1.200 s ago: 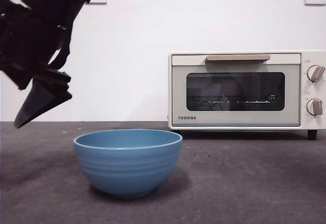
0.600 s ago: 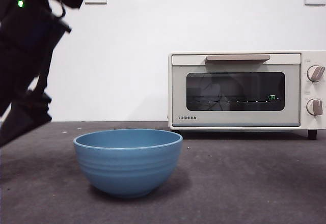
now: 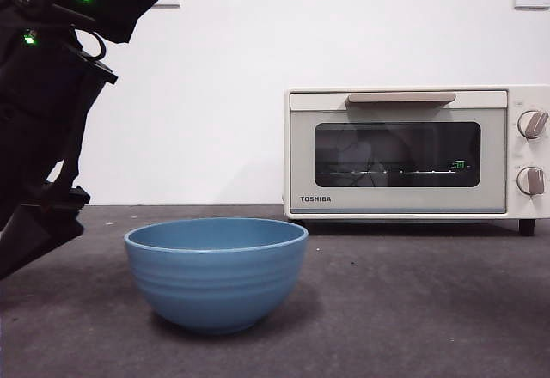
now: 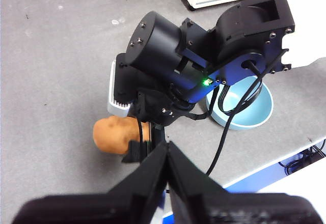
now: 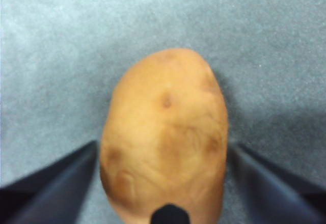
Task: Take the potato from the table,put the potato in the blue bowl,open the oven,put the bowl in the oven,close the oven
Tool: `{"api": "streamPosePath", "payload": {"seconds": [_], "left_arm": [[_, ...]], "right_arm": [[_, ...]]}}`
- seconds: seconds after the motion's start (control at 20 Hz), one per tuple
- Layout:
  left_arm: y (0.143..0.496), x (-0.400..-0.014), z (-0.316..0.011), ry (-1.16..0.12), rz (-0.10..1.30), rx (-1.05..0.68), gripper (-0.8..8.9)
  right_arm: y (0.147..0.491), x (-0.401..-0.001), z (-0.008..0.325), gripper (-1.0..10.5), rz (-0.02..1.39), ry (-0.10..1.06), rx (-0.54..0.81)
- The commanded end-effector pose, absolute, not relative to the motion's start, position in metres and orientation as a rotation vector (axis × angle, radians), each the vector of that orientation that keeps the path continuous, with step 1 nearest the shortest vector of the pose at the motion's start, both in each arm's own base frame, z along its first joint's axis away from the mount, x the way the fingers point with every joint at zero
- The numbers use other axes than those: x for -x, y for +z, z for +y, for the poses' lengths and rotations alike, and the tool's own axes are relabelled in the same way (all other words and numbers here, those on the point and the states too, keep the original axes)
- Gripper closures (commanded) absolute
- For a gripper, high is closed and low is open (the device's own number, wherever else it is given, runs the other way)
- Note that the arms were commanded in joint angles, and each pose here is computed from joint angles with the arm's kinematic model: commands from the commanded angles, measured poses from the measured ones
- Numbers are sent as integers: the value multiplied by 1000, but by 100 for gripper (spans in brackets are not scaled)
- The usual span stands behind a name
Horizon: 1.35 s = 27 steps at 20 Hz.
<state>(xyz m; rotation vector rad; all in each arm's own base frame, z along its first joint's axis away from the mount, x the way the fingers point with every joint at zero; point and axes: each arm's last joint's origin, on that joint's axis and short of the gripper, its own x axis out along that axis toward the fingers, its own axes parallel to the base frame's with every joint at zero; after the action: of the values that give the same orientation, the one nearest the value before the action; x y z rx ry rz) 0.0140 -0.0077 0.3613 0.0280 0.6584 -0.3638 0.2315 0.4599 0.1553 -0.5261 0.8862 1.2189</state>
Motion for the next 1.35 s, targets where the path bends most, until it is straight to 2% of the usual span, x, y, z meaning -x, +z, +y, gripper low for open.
{"api": "streamPosePath", "payload": {"seconds": [0.05, 0.2, 0.3, 0.45, 0.6, 0.7, 0.8, 0.95, 1.05, 1.15, 1.35], "left_arm": [[359, -15, -8, -365, 663, -26, 819], [359, -15, -8, -365, 663, -26, 819], [359, -15, -8, -365, 663, -25, 819], [359, -15, -8, -364, 664, -21, 818], [359, -15, -8, -364, 665, -21, 819], [359, -16, -8, -363, 669, -22, 819], [359, -19, -9, -363, 680, -22, 819], [359, -25, -10, -361, 706, -23, 818], [359, -32, -12, -360, 731, -24, 819], [358, -40, -14, -360, 765, -28, 818], [356, -57, -17, -357, 832, -30, 818]], "right_arm": [[168, -230, 460, 949, 876, 1220, 510], [216, -231, 447, 949, 832, 1215, 504], [258, -233, 430, 949, 777, 1179, 546], [327, -234, 392, 949, 709, 1073, 606], [385, -234, 347, 949, 683, 1008, 558], [411, -232, 319, 948, 676, 968, 510], [422, -229, 296, 948, 715, 936, 513], [418, -228, 268, 948, 892, 880, 564], [413, -233, 263, 946, 947, 852, 501], [403, -233, 265, 946, 1004, 886, 472], [355, -234, 269, 946, 1180, 895, 543]]}}
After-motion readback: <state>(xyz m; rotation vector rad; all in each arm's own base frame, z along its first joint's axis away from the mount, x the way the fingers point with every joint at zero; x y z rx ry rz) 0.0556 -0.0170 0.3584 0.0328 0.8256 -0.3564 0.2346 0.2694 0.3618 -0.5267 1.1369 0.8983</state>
